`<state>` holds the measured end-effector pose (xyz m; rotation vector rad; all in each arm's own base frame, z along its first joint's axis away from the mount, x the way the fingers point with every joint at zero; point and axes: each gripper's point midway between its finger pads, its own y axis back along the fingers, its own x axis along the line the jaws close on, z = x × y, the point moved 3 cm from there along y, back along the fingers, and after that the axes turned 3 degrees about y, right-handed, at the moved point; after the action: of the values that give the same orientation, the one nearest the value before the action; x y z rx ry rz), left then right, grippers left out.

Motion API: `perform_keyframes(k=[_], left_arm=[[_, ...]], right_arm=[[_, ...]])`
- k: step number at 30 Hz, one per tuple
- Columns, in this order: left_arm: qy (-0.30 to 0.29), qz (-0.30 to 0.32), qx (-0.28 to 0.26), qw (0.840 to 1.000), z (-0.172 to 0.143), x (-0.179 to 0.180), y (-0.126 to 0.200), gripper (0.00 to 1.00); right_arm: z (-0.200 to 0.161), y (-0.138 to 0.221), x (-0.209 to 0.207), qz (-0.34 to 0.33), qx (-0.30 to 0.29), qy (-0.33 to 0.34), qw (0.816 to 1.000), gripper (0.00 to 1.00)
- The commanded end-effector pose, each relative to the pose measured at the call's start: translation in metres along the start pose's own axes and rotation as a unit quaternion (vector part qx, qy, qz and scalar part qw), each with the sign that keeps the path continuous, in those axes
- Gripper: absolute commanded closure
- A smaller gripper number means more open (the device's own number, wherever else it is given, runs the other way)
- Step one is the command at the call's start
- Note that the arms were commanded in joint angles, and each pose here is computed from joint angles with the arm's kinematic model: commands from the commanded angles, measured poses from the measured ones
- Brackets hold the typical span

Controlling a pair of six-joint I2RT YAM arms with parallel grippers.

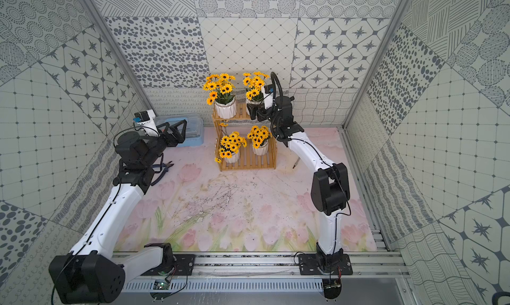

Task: Take the sunflower pots off the shelves
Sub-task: Pick up the sunflower pot from the shelf.

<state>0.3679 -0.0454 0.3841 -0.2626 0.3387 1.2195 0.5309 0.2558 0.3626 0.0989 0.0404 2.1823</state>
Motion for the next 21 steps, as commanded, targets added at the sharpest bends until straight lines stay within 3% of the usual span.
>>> perform_keyframes(k=[1, 21], left_arm=[[-0.016, -0.008, -0.008, 1.0, 0.0075, -0.0052, 0.004, 0.04], [-0.019, -0.01, -0.011, 1.0, 0.0078, -0.0076, 0.0081, 0.03]], right_arm=[[0.0172, -0.0035, 0.0057, 0.017, -0.033, 0.003, 0.999, 0.02], [0.0084, -0.0115, 0.0139, 0.047, -0.046, 0.006, 0.998, 0.02]])
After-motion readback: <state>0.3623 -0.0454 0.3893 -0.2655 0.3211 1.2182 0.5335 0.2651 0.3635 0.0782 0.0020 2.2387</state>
